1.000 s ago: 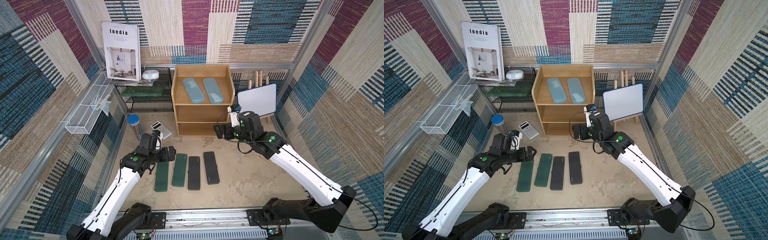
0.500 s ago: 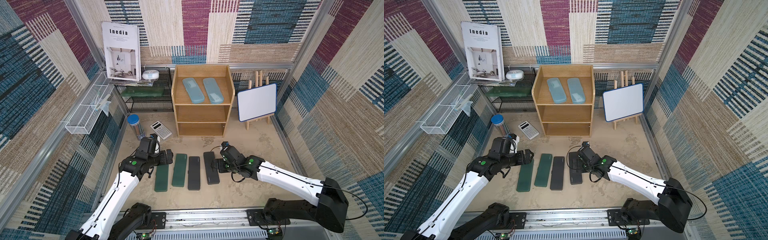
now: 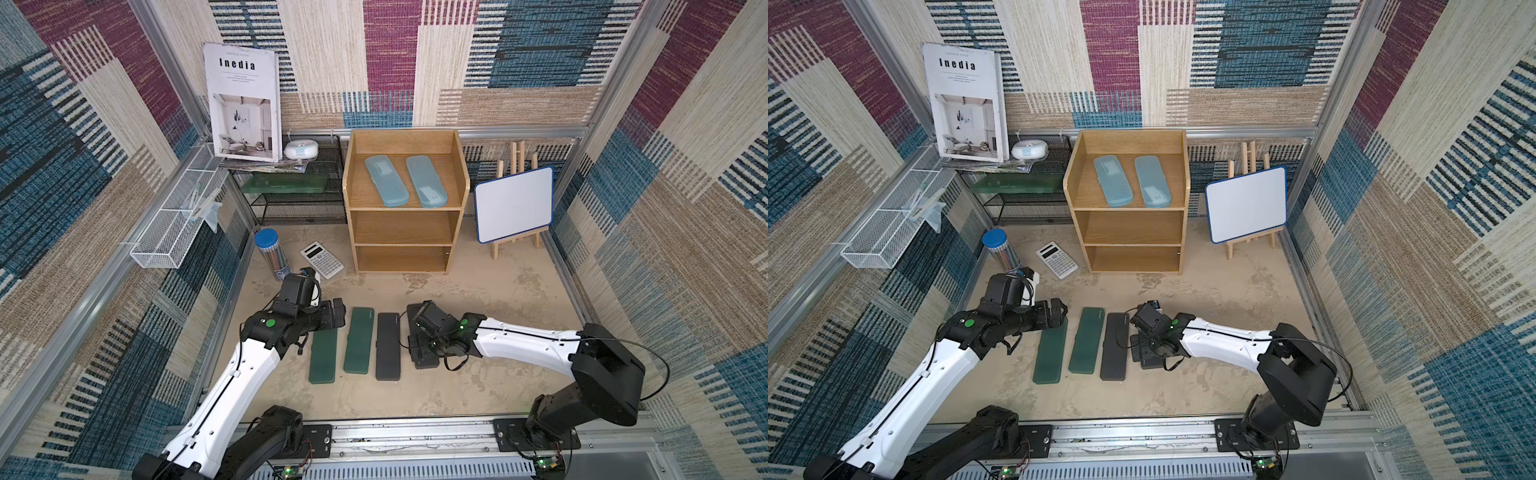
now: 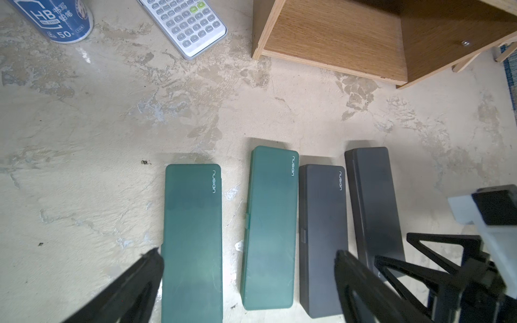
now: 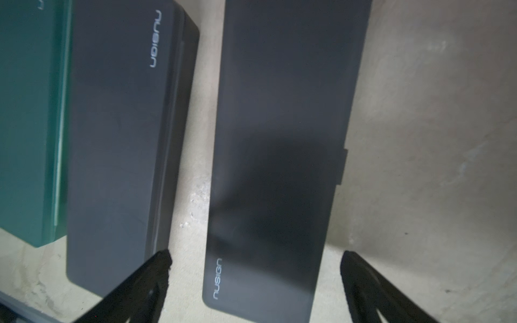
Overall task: Place the pencil cases on the shelf according to color
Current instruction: Pick up the pencil case from the center of the board.
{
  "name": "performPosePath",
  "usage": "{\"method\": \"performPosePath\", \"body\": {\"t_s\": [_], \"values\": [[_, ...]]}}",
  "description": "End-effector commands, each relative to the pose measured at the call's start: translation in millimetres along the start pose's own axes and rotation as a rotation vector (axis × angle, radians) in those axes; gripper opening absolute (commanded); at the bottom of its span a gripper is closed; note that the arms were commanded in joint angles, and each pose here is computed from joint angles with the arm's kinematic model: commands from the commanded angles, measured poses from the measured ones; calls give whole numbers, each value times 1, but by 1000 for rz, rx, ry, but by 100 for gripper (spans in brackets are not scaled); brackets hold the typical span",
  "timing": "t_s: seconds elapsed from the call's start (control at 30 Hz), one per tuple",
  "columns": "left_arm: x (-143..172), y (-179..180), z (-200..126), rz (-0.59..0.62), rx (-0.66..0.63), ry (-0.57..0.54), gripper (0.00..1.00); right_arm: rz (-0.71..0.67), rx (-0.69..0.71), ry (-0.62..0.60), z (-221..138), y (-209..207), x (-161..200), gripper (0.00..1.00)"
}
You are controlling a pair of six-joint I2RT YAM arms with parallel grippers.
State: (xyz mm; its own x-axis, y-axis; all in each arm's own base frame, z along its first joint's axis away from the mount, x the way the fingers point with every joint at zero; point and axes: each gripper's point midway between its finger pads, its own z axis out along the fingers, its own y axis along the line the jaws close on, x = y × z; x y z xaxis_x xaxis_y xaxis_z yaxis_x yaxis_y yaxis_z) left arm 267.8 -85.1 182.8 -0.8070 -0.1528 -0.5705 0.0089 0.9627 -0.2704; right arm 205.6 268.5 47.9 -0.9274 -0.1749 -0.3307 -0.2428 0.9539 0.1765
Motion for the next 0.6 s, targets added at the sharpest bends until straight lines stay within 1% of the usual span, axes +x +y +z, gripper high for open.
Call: {"method": "performPosePath", "body": {"t_s": [0.0,0.27,0.33,0.47,0.57], "values": [[0,-1,0,-1,4,7,100,-7,74,42,6,-10,9,99],[0,-2,-2,-3,11,3,100,5,216,45,0,-42,18,99],[1,-3,-2,-3,14,6,100,-10,185,41,-2,-39,19,99],[1,-3,-2,-3,19,3,100,-12,57,22,-6,-21,19,99],[1,-3,-3,-5,16,1,100,7,48,10,-9,-21,19,99]]}}
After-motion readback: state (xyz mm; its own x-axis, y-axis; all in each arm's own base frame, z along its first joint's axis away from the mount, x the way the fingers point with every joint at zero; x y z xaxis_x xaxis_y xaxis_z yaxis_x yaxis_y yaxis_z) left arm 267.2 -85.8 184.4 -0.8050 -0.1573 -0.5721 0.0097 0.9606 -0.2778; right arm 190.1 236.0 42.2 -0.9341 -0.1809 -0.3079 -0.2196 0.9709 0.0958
